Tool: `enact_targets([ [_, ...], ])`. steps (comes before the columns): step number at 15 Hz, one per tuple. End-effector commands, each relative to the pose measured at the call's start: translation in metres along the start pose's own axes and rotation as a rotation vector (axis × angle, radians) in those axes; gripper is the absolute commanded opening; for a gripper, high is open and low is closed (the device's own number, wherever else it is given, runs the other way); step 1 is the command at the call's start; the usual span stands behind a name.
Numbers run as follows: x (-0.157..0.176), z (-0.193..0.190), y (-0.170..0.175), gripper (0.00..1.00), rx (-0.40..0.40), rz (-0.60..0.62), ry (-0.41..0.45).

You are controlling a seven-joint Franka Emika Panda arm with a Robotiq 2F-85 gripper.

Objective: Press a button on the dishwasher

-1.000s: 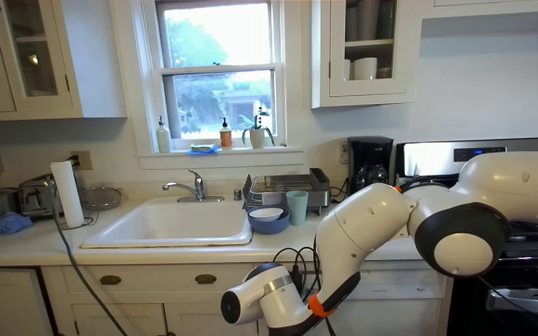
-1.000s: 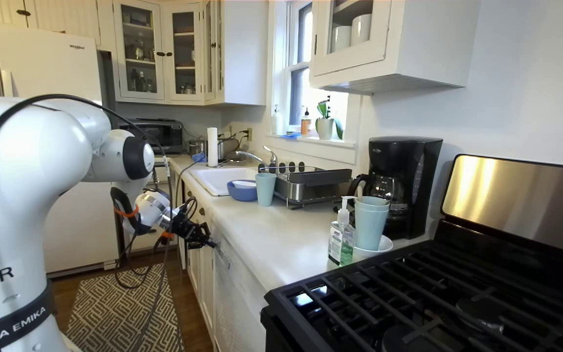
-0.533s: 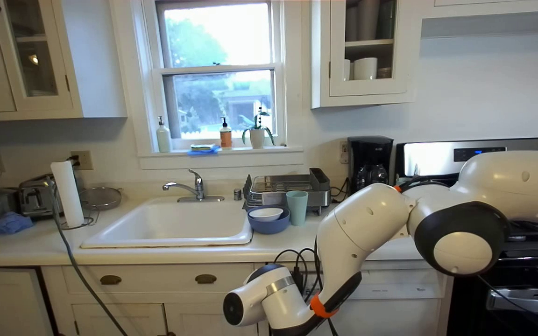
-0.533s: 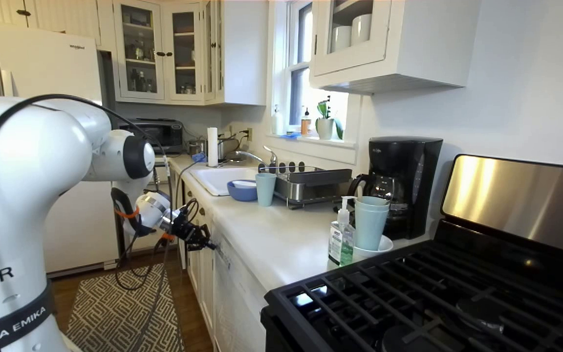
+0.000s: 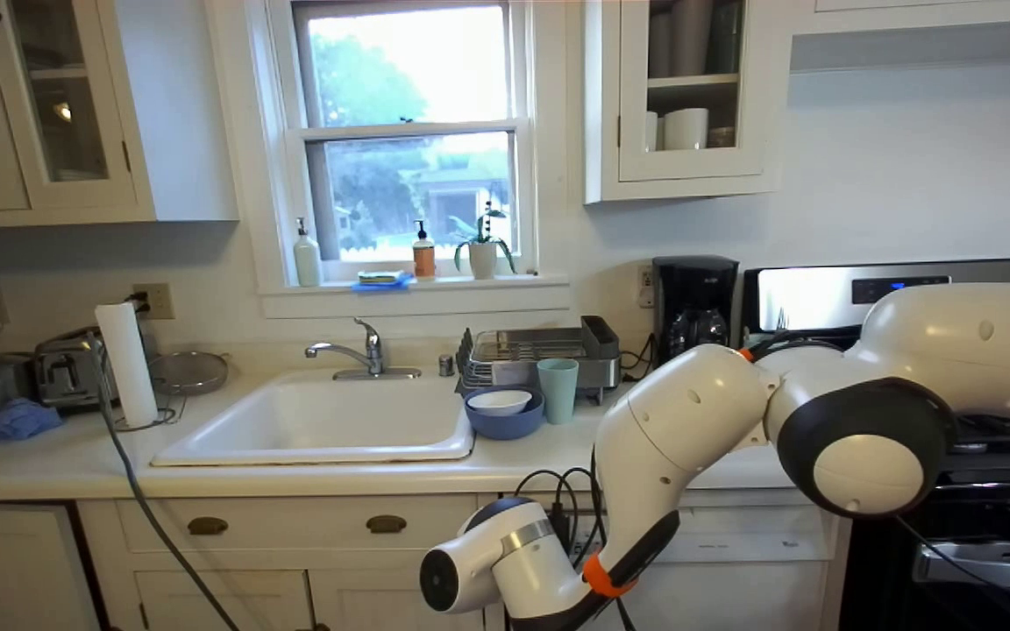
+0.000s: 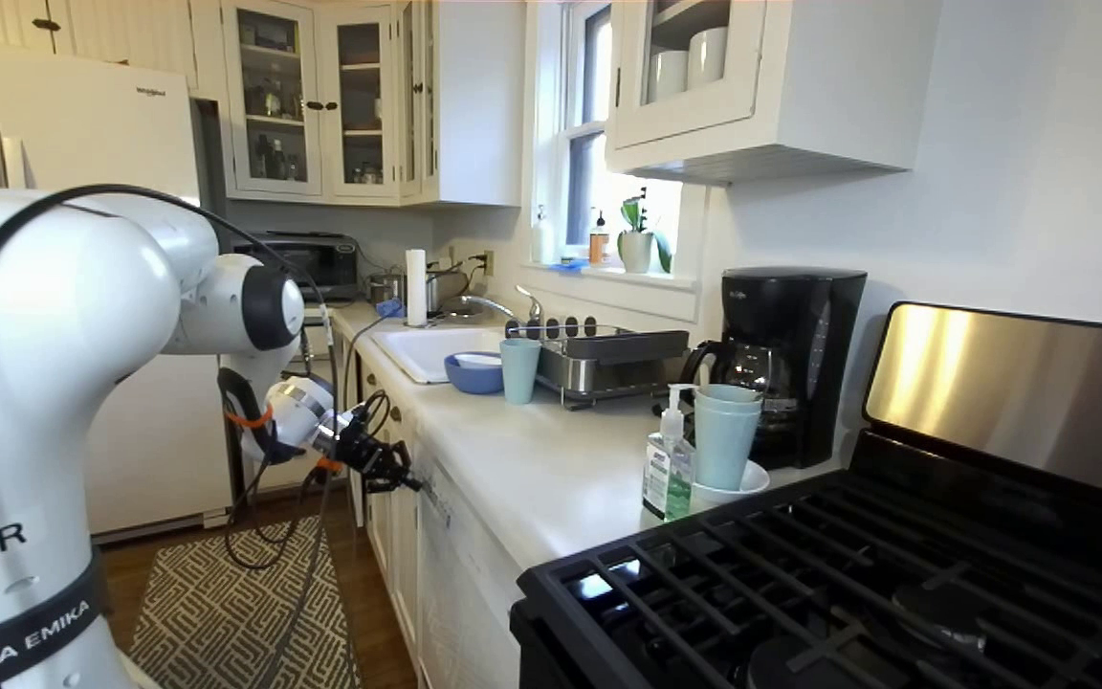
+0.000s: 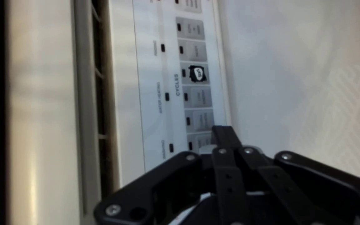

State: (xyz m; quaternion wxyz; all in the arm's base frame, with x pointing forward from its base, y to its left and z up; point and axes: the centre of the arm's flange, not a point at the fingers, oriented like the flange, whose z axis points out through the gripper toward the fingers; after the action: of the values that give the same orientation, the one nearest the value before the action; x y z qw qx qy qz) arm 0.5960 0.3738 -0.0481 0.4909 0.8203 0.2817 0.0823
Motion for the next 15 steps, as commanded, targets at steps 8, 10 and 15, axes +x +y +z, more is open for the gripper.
enact_targets([
  [8,-0.003,-0.014,0.026,0.0,0.411,-0.268,-0.08],
  [10,-0.005,-0.028,0.041,0.0,0.495,-0.301,-0.062],
  [15,-0.018,-0.055,0.089,0.0,0.704,-0.373,-0.03],
])
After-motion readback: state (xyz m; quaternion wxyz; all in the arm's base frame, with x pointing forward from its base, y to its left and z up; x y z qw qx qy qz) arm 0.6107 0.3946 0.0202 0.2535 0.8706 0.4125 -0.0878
